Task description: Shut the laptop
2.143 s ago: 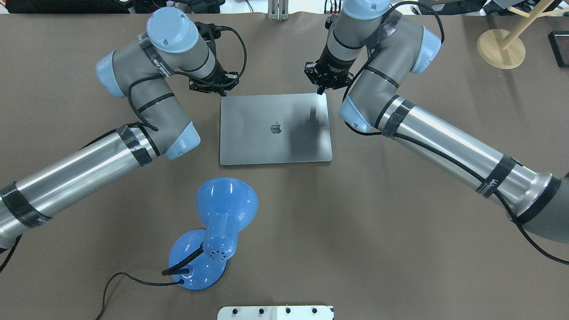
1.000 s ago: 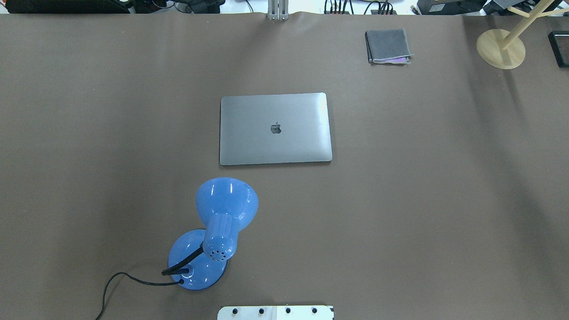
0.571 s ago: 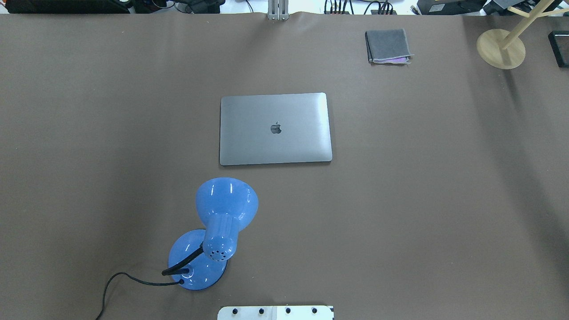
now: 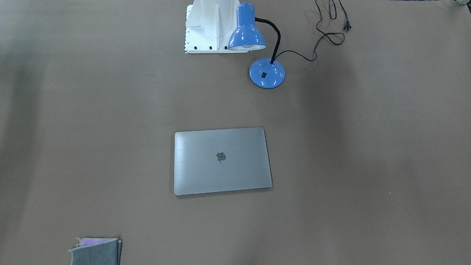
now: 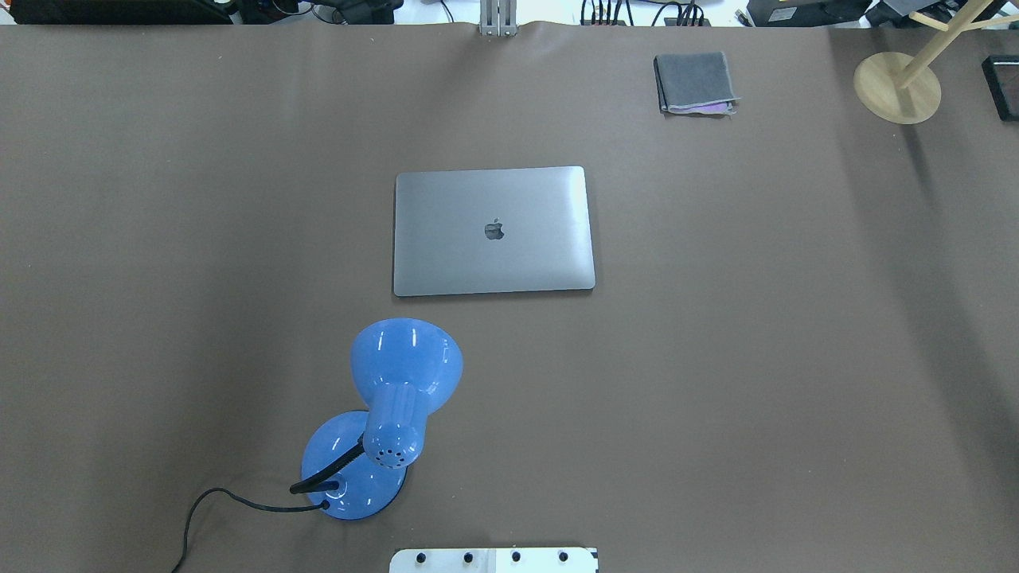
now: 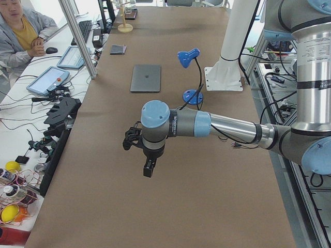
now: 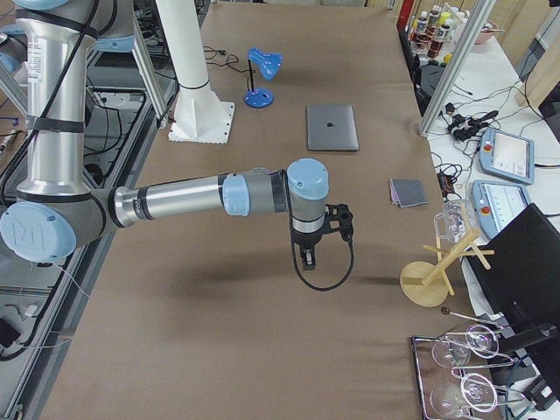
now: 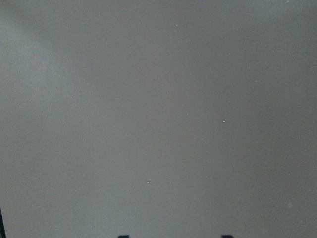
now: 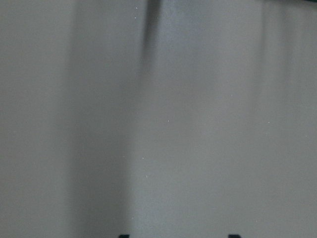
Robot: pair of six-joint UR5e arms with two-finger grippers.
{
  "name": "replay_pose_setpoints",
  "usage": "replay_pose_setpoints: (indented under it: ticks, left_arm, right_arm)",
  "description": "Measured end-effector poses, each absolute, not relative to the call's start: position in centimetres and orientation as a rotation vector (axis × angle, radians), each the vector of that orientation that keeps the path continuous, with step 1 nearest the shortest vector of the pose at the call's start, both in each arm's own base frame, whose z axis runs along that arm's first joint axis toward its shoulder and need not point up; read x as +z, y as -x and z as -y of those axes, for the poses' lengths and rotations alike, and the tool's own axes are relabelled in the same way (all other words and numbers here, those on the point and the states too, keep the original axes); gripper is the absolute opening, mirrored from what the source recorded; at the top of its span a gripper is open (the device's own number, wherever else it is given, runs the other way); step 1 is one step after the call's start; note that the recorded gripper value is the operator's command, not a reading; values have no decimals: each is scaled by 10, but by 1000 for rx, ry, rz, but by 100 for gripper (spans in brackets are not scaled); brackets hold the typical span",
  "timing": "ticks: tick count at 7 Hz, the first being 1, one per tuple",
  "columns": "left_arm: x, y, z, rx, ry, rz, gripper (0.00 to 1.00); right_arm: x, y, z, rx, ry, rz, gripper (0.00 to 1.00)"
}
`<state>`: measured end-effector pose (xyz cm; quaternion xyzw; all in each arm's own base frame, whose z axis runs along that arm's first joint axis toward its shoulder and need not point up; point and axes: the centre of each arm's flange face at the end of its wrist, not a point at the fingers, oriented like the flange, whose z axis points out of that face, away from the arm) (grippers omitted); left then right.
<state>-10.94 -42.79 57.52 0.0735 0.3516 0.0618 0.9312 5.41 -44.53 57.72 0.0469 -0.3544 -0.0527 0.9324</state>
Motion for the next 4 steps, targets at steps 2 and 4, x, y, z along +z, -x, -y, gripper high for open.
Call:
replay_pose_setpoints:
  ticks: [2,4]
  left_arm:
    - [570,111,429,104,-152,-735,98]
    - [568,112,429,98,-155,-738,98]
  right_arm:
    - [582,-57,442,-124,-71,724,100]
    - [582,-60,440,-131,-56,724,100]
